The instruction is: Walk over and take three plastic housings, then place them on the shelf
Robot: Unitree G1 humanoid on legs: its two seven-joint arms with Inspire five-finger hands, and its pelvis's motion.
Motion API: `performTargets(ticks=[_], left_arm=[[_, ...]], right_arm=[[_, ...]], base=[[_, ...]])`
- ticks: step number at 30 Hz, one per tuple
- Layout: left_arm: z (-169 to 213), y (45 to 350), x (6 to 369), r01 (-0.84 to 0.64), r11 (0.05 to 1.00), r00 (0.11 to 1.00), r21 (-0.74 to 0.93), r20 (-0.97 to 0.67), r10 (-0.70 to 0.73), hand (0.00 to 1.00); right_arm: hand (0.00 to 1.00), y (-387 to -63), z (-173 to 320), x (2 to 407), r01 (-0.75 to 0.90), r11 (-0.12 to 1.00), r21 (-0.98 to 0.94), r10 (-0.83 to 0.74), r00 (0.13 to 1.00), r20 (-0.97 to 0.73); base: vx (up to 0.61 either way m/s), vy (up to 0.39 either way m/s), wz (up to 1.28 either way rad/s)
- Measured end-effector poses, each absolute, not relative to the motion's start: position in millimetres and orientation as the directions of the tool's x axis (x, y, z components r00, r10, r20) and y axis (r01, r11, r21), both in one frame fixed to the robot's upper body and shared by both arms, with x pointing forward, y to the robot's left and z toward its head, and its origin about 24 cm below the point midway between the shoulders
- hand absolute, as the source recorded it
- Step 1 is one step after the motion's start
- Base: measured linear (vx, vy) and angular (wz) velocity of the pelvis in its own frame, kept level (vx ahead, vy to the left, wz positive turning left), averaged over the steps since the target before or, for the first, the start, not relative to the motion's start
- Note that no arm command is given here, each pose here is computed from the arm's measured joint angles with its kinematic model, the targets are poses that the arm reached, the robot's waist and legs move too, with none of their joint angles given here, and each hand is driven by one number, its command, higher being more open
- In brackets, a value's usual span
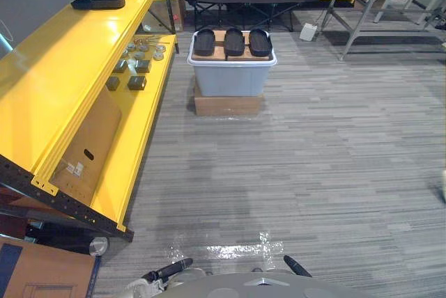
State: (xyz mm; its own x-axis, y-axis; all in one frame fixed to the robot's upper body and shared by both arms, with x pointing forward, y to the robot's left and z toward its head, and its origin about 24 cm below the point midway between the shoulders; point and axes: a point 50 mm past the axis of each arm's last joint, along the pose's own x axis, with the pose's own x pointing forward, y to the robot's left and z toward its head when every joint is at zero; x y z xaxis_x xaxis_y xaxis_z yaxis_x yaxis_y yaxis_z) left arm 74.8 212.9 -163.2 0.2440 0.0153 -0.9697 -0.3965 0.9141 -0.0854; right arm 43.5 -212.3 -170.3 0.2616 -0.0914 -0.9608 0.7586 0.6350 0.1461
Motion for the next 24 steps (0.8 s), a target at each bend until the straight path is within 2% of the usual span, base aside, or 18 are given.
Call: performTargets(ticks=[4,8,13,24], left_arm=[[-156,202,103,-0.296,0.938,0.349,-0.178,-0.935,-0.067,1.00],[-152,196,116,-0.226,0.950,0.399,-0.217,-0.910,-0.113,1.00],[-151,195,116,-0.247,0.938,0.408,-0.243,-0.904,-0.127,1.00],[-156,196,102,-0.261,0.939,0.424,-0.222,-0.900,-0.095,1.00]], right_arm=[[1.00,-226,-154,87,0.638,0.739,0.214,-0.168,0.483,-0.859],[1.00,-224,-145,116,0.569,0.780,0.259,-0.160,0.582,-0.797],[1.00,-219,-144,120,0.538,0.801,0.262,-0.141,0.595,-0.792],[1.00,-222,-152,92,0.590,0.781,0.204,-0.174,0.520,-0.836]], base=[[0.03,0.043,-0.03],[0.00,0.012,-0.03],[0.00,0.000,0.00],[-0.03,-0.002,-0.03]])
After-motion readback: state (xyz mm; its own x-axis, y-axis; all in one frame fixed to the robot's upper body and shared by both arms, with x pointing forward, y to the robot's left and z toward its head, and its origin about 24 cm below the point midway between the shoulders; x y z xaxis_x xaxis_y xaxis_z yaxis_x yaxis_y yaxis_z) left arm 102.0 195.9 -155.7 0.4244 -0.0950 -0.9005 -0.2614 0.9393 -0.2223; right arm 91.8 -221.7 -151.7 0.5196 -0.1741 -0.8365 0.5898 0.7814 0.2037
